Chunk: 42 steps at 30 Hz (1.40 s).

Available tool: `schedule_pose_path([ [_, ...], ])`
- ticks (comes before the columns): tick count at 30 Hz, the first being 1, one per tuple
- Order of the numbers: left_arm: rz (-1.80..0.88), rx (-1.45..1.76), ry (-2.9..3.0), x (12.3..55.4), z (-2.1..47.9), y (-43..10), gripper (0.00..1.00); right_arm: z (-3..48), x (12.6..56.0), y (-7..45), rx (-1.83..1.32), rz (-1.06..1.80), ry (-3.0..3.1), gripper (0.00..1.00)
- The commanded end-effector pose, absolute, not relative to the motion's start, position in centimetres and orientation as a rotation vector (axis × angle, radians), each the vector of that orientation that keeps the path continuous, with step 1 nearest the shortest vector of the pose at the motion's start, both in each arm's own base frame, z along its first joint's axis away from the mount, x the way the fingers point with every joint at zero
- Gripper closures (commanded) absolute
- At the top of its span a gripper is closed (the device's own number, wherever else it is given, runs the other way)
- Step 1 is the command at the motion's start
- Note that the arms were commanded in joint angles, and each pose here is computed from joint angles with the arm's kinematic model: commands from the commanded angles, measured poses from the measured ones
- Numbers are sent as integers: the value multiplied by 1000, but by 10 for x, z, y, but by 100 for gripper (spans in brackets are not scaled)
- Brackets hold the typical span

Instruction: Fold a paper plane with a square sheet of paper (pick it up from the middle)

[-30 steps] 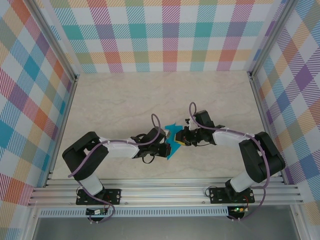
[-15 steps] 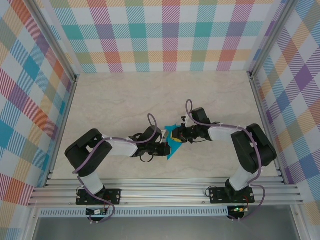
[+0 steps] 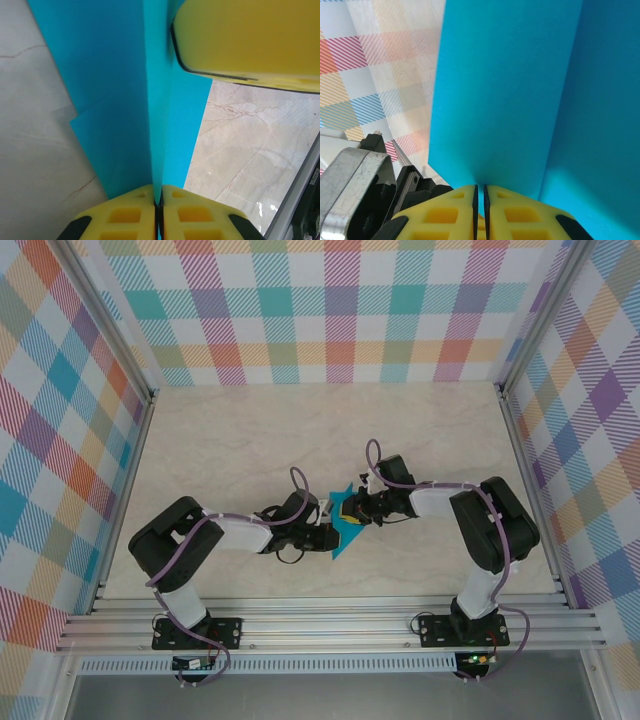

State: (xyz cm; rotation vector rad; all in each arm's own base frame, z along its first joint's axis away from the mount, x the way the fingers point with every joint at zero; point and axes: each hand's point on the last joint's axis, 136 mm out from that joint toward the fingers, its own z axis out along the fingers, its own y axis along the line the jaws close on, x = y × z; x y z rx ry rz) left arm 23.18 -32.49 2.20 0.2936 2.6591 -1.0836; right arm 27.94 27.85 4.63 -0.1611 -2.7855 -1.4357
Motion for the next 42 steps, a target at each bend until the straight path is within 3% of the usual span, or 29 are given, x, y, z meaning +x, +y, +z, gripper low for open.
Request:
schedule_pose_path([
  [1,-1045,268,2691,231,19,-315,86,49,287,283,-144,-1451,-2802,87],
  [12,-928,301,2662,231,34,-311,75,48,288,283,-151,-1448,-2798,87],
  [27,-692,358,2606,233,45,-311,71,53,286,283,-153,-1456,-2795,86],
  [29,-663,325,2577,236,52,-307,71,55,286,280,-164,-1442,-2812,83],
  [31,-655,265,2548,239,60,-301,64,59,284,275,-173,-1425,-2839,76],
  [36,-632,198,2517,240,66,-287,63,65,279,271,-169,-1409,-2850,56],
  [42,-605,102,2472,241,73,-269,63,74,272,272,-145,-1433,-2824,45],
])
